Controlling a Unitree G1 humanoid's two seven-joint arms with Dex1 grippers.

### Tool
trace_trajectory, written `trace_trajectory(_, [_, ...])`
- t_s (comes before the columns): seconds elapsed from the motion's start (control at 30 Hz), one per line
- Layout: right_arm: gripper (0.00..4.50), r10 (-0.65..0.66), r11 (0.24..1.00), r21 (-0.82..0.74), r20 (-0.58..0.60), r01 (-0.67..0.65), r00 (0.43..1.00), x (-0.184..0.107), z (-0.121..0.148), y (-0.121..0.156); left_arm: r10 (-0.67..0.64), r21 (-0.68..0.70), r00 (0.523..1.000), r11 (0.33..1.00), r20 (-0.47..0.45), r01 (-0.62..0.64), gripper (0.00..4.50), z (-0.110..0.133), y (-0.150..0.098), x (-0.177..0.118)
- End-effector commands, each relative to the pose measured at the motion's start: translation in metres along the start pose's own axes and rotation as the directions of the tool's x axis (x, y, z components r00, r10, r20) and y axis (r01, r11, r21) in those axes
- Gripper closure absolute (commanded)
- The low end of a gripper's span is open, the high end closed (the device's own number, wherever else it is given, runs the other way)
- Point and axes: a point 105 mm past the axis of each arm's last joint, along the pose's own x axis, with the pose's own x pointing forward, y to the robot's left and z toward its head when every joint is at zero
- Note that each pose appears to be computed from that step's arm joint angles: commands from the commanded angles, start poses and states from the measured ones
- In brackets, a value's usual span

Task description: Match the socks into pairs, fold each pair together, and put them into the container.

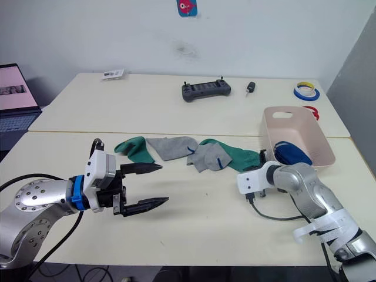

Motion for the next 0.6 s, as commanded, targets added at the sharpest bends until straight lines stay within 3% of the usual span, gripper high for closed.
trace_trajectory(0.03, [4.49,-0.042,0.999,0.030,0.030,0.041,0.999,-0.022,0.004,-0.022,0.023,0.033,1.000,0.999,-0.002,-0.023,0.00,0.000,0.004,-0.001])
trace_trajectory(0.17, [4.49,-0.038,0.999,0.027,0.050,0.037,0.998,-0.040,0.005,-0.044,0.048,0.038,0.999,0.998,0.009,-0.049,0.00,0.000,0.009,0.000])
trace_trajectory(0.37, [4.49,-0.154,0.987,-0.046,0.039,0.155,0.987,-0.051,0.002,-0.098,0.065,0.042,0.997,0.997,0.032,-0.066,0.00,0.001,0.013,0.005])
trace_trajectory(0.6, [4.49,-0.265,0.960,-0.095,0.013,0.265,0.964,-0.060,-0.007,-0.139,0.088,0.048,0.995,0.995,0.053,-0.091,0.00,0.003,0.017,0.008])
